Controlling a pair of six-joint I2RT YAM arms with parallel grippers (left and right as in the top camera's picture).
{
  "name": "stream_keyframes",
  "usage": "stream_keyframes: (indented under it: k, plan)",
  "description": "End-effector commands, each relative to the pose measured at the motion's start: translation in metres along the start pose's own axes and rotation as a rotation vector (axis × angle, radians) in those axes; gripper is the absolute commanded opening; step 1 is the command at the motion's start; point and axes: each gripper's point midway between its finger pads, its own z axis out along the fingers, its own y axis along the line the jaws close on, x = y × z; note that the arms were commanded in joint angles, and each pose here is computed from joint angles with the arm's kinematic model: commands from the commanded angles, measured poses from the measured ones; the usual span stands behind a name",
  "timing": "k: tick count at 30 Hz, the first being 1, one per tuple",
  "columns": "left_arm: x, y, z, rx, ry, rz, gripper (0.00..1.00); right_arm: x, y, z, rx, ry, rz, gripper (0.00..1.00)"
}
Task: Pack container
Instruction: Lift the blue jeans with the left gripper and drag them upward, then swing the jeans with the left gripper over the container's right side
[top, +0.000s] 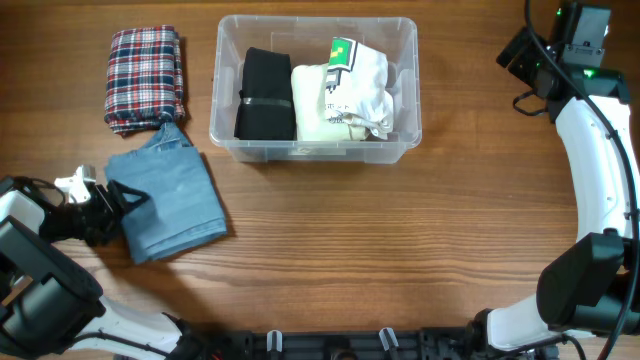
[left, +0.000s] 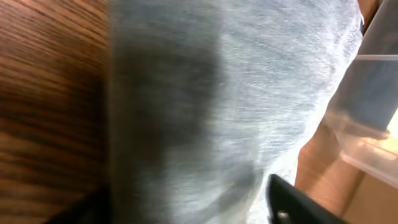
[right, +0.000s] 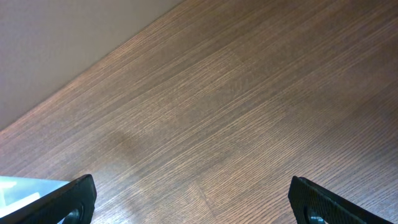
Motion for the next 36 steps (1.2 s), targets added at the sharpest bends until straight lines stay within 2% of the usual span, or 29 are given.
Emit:
stream_keyframes:
  k: [1, 4, 5, 6, 11, 19, 22, 28, 32, 36]
  plan:
    - [0.004, -0.006, 0.005, 0.049, 0.014, -0.014, 0.41, 0.007, 0.000, 0.008, 0.001, 0.023, 0.003, 1.00]
    - [0.004, -0.006, 0.005, 0.049, 0.014, -0.014, 0.25, 0.007, 0.000, 0.008, 0.001, 0.023, 0.003, 1.00]
    - [0.004, -0.006, 0.005, 0.049, 0.013, -0.014, 0.11, 0.007, 0.000, 0.008, 0.001, 0.023, 0.003, 1.00]
    - [0.004, -0.006, 0.005, 0.049, 0.013, -0.014, 0.04, 0.007, 0.000, 0.008, 0.001, 0.023, 0.003, 1.00]
    - [0.003, -0.007, 0.005, 0.057, 0.010, -0.041, 0.04, 0.007, 0.000, 0.008, 0.001, 0.023, 0.003, 1.00]
    - [-0.023, -0.052, -0.024, 0.234, -0.069, -0.025, 0.04, 0.007, 0.000, 0.008, 0.001, 0.023, 0.003, 1.00]
    - [-0.040, -0.083, -0.052, 0.318, -0.146, 0.001, 0.04, 0.007, 0.000, 0.008, 0.001, 0.023, 0.003, 1.00]
    - [-0.060, -0.128, -0.116, 0.298, -0.316, 0.104, 0.04, 0.007, 0.000, 0.008, 0.001, 0.023, 0.003, 1.00]
    - [-0.058, -0.165, -0.162, 0.294, -0.434, 0.179, 0.04, 0.007, 0.000, 0.008, 0.001, 0.023, 0.003, 1.00]
    - [-0.036, -0.207, -0.202, 0.304, -0.539, 0.266, 0.04, 0.007, 0.000, 0.008, 0.001, 0.023, 0.003, 1.00]
